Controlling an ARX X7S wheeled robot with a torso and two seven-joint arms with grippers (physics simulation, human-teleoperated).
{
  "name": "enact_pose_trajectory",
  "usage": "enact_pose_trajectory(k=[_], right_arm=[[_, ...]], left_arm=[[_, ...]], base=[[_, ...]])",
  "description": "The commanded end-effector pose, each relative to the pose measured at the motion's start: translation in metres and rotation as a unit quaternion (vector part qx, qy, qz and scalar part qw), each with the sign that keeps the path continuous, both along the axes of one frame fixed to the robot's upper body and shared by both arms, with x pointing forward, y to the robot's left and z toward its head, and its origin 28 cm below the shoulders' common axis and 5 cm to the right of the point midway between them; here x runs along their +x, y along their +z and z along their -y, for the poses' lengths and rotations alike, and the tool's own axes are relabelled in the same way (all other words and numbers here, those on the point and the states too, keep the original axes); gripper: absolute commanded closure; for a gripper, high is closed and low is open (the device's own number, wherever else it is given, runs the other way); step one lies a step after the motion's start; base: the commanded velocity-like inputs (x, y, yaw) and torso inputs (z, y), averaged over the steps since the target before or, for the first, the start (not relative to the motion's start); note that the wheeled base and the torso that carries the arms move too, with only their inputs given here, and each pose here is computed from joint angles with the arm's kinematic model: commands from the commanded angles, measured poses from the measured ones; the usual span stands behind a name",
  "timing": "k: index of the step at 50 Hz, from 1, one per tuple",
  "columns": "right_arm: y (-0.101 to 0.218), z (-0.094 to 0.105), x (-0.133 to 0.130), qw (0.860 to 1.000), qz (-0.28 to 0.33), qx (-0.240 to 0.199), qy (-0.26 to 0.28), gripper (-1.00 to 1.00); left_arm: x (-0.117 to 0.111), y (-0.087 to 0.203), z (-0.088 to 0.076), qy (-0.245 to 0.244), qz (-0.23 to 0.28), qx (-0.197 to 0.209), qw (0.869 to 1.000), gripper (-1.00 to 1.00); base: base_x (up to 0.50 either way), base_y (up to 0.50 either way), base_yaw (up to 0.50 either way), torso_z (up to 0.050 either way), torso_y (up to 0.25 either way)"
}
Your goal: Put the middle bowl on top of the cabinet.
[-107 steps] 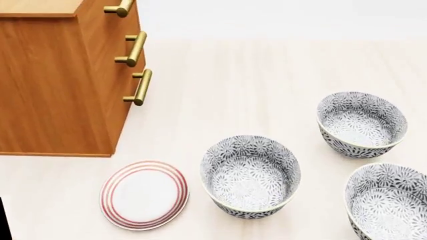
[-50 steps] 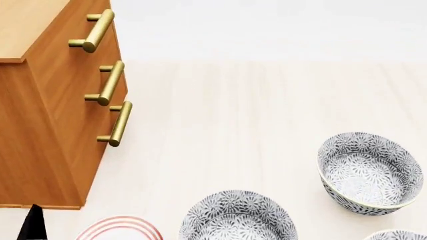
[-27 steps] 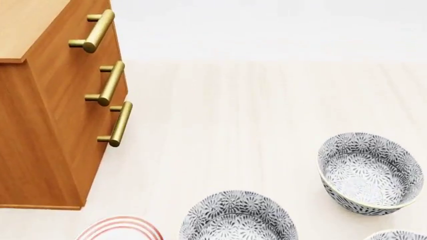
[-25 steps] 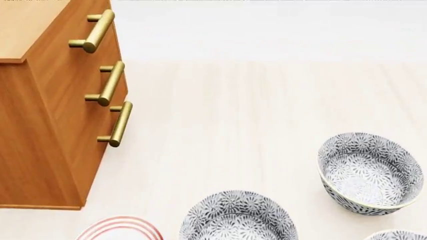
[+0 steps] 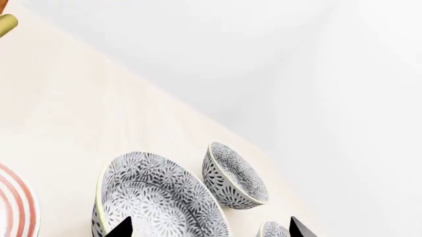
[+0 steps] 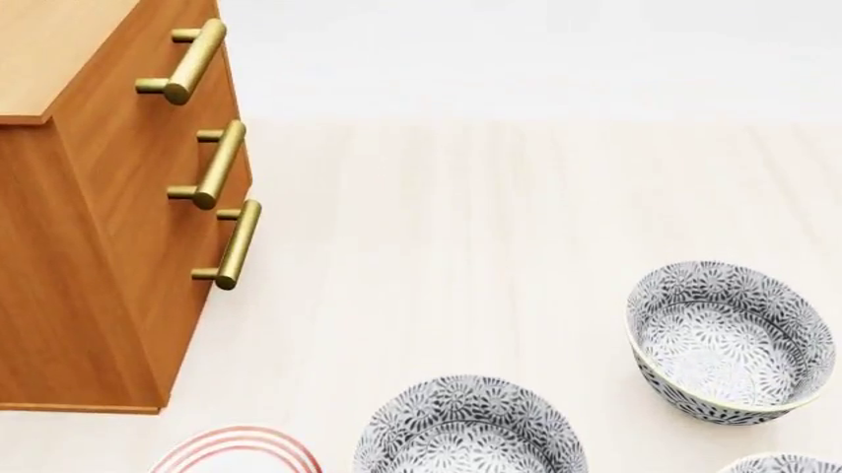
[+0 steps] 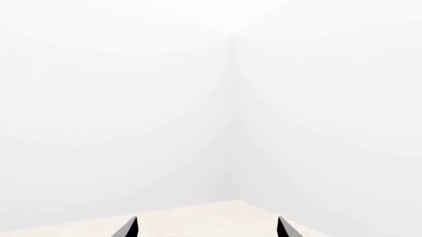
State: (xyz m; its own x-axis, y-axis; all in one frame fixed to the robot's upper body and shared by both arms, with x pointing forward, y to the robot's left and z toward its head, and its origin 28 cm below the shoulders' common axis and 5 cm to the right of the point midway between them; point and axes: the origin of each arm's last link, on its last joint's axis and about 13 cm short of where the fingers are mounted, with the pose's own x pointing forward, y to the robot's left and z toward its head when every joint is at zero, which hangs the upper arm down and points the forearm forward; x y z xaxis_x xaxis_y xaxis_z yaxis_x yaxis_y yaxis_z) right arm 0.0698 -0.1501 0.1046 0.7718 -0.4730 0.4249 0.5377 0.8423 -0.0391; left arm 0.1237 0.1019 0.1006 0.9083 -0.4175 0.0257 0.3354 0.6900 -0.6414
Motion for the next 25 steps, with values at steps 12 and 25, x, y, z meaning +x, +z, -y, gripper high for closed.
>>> enact_pose_trajectory(k=[12,25], right_arm=[[0.001,0.000,0.001,1.000,0.001,-0.001,-0.001,-1.00],[0.002,-0.001,-0.002,1.000,0.005,-0.004,-0.001,-1.00]], left_arm=[[0.008,-0.012,-0.001,0.051,0.015,0.033,0.998,-1.00],[0.020,-0.022,-0.004,0.054,-0.018,0.024,0.998,-1.00]], base=[[0.00,0.00,0.00,0.000,0.000],[0.00,0.00,0.00,0.000,0.000]])
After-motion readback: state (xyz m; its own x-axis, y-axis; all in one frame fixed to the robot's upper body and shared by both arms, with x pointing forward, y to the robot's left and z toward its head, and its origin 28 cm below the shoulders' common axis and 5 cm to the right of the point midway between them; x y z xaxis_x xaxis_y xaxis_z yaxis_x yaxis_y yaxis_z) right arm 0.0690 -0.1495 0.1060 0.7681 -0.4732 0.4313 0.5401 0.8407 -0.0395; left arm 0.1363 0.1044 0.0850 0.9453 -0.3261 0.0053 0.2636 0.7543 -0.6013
